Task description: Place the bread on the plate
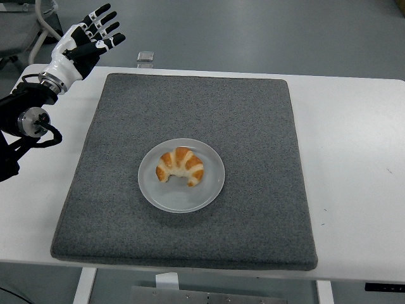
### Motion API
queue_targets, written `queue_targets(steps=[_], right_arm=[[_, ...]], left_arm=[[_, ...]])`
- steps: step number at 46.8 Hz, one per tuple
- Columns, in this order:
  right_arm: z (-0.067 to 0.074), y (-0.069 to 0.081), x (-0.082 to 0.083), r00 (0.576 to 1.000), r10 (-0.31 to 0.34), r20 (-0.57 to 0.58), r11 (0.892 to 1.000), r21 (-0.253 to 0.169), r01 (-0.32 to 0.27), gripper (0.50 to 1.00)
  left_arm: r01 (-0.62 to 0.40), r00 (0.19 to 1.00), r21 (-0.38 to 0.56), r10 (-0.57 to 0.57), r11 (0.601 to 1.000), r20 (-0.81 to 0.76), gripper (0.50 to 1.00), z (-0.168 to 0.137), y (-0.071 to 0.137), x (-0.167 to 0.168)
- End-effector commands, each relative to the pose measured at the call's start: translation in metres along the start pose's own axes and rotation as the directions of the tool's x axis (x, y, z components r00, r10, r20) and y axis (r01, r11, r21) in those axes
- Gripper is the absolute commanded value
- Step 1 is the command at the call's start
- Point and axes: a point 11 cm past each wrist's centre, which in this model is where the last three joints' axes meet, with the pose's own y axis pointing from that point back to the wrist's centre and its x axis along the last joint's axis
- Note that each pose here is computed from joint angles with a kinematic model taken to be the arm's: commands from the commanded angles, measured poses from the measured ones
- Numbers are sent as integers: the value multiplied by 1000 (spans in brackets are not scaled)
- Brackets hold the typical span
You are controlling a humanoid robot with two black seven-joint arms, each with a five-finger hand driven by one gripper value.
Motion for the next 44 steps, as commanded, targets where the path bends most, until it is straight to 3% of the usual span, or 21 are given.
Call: queue_targets(steps=[1,21,44], right_arm=[[0,0,0,1000,0,0,1000,0,0,930],[0,0,0,1000,0,0,1000,0,0,930],[1,0,-2,1000,-5,-17,1000,-1,5,930]], left_arm=[[-13,1000,1,13,1000,-10,988,-3,0,3],[-71,992,16,72,997,-108,988,-18,4,9],[-65,992,24,68,998,-110,988,-20,5,9]])
